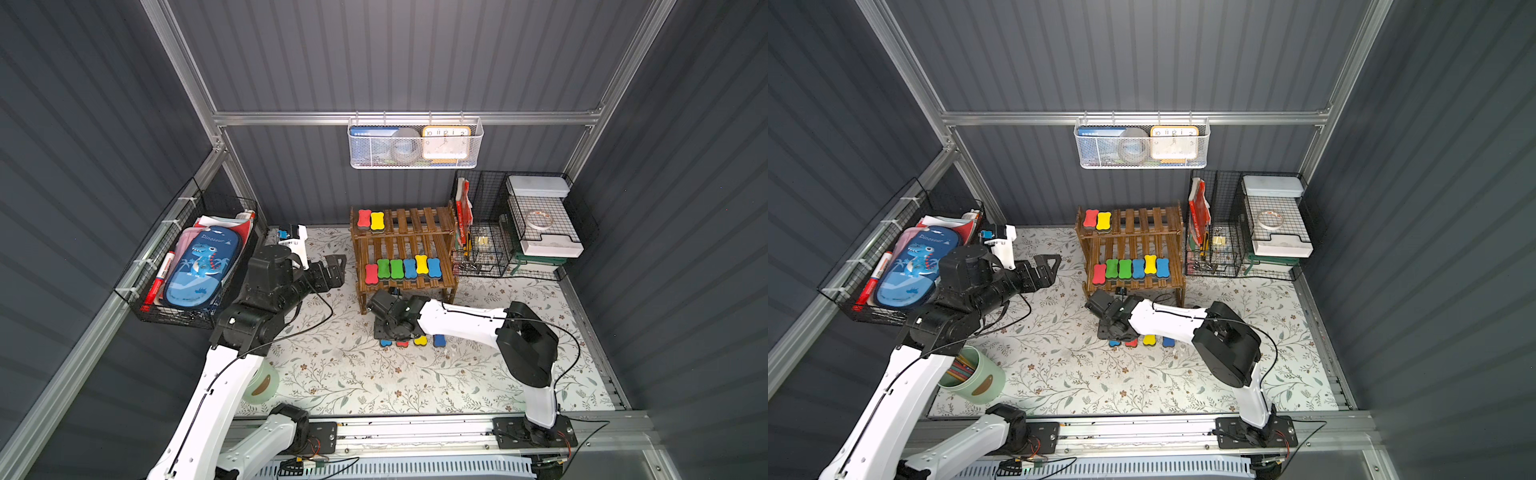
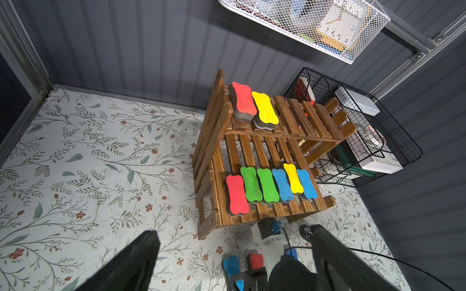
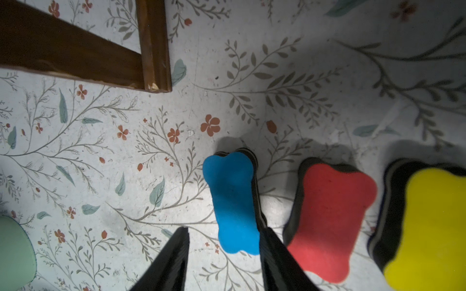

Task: Remove the whiteboard erasers from the shelf
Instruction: Place the whiteboard eraser at the center of the board.

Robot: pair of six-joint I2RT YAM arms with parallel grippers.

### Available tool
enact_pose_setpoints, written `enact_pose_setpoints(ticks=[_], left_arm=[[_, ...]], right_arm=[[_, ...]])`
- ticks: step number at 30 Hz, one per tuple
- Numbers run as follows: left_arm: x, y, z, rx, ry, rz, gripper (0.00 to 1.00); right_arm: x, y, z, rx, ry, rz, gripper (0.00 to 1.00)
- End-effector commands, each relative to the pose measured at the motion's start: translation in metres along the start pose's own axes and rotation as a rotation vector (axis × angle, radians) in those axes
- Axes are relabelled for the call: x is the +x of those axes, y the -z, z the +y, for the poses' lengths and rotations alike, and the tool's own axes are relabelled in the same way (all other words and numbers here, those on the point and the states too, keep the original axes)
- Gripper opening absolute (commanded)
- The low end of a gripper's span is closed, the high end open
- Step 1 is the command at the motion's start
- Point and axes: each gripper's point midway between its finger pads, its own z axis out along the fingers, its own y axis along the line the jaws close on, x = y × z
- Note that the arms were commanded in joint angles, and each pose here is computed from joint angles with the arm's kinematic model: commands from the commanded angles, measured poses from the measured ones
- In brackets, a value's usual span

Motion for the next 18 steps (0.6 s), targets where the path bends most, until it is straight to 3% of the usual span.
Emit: enact_pose_setpoints(ticks=[1, 5, 12, 18], left_arm=[[-0.002, 0.004, -0.006, 0.027, -0.006, 0.008, 0.99], [-0.001, 0.003, -0.008, 0.033, -0.009, 0.027, 0.99], [-0.008, -0.007, -0.015, 0.063, -0.054, 0.035, 0.98], [-0.013, -0.026, -0.028, 0.122, -0.057, 0.071, 0.9]], right_arm=[[-0.008, 0.024, 0.01, -0.043, 0.05, -0.063, 0.47], [-0.017, 0.056, 0.02, -0.084, 0.135, -0.129, 0.44], [-0.041, 0.145, 0.017, -0.171, 0.272, -0.295, 0.4], [-0.093, 0.217, -0.027, -0.182, 0.195, -0.46, 0.31]])
